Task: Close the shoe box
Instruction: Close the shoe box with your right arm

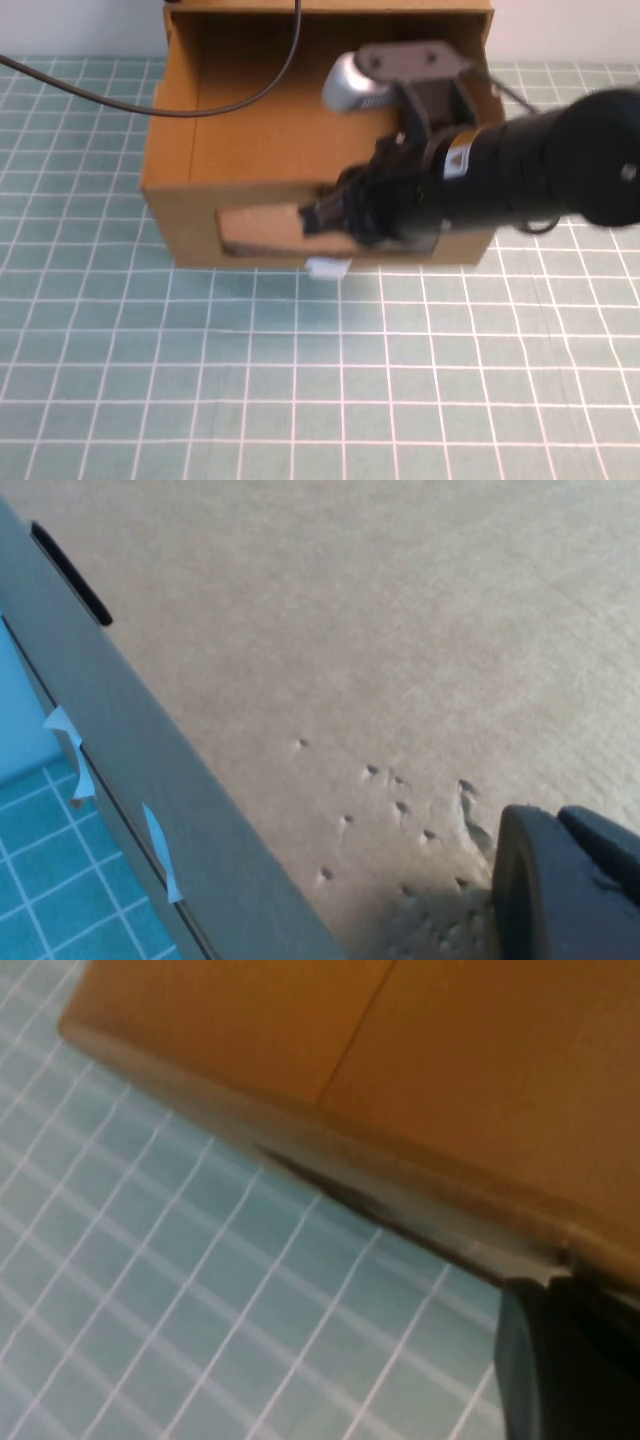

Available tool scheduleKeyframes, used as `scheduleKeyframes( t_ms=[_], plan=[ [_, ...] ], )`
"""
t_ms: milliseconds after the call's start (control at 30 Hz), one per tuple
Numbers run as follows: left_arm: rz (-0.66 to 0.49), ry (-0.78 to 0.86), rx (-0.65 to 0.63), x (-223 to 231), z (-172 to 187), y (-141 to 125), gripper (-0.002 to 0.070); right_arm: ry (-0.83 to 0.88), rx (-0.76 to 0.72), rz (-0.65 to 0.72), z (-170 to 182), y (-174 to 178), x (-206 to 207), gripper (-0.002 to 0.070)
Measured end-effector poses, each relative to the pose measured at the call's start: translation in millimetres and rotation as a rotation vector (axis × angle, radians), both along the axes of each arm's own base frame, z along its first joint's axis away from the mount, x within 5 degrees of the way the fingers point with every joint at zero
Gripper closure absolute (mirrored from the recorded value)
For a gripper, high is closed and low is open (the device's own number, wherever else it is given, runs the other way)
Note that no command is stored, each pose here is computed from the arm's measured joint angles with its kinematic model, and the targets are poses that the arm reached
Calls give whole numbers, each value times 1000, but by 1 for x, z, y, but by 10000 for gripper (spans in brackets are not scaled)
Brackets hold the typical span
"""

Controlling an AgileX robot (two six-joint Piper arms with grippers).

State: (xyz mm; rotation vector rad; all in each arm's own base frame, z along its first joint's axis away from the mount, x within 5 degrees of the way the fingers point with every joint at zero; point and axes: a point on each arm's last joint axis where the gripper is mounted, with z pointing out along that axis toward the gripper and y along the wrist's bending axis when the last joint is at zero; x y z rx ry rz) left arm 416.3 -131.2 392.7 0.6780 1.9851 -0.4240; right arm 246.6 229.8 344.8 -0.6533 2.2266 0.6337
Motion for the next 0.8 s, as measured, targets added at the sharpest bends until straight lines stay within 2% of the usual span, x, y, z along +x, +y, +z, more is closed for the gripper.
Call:
scheduleKeyframes(
  t_ms=[433,800],
  plan=[
    [-2,3,-6,0,0,0,680,-53,27,-126,9,-9,64,687],
    [-2,3,-6,0,0,0,680,-24,24,-117,13,-9,66,687]
  ],
)
